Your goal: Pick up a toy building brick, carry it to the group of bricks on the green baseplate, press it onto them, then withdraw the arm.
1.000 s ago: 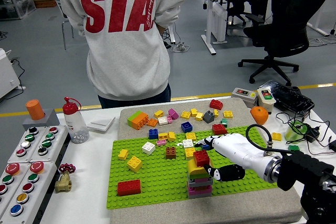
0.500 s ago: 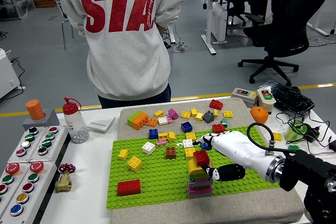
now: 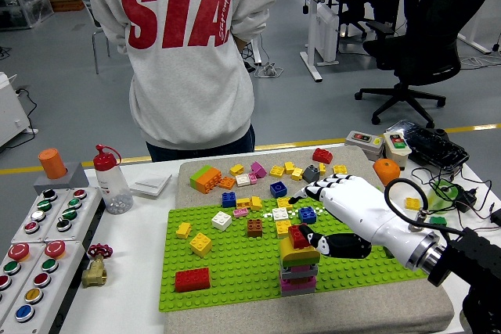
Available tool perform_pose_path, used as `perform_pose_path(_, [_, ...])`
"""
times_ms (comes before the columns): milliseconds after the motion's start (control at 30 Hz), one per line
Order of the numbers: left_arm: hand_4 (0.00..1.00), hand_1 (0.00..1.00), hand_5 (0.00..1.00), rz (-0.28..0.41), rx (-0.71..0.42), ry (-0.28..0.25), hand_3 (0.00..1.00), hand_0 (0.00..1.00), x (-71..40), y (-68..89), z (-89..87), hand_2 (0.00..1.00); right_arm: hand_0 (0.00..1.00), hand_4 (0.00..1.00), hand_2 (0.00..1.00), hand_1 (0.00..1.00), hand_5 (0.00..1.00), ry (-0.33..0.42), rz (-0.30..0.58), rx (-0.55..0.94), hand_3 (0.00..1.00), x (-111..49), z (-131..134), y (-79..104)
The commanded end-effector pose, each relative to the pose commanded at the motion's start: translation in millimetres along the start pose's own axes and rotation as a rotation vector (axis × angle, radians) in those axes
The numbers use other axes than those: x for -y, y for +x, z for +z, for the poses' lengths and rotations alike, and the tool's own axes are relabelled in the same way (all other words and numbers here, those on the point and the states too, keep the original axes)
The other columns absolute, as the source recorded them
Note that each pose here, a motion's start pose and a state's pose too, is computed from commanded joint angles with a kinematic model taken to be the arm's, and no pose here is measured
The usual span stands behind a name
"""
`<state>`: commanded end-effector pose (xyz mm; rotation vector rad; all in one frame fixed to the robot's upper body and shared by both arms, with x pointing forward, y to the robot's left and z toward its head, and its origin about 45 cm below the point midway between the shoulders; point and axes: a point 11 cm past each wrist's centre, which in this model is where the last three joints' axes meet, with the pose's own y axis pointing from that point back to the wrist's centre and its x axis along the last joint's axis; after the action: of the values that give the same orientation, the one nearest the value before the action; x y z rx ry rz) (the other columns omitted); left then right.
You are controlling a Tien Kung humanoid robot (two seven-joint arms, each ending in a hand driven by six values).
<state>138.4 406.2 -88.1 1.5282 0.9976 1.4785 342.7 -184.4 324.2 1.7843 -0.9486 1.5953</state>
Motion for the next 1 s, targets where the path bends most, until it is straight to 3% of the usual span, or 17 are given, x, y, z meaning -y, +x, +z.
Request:
perform_pose_path(633, [0.279,0.593,0.917,-0.003,-0.001,-0.012,0.404,0.624,-1.7,-0.3,5.6,0.597,0.692,0.489,0.633,0.653,0.355,0.008,-0.074,-0.064,0.637,2.3,3.8,-18.3])
perform_pose_path(1000, [0.278,0.594,0.917,-0.004,0.002,-0.011,0.405,0.625,-1.7,-0.3,5.6,0.597,0.692,0.436,0.63,0.65,0.307,0.015,-0.096,-0.069,0.628,0.7,2.8,-23.3])
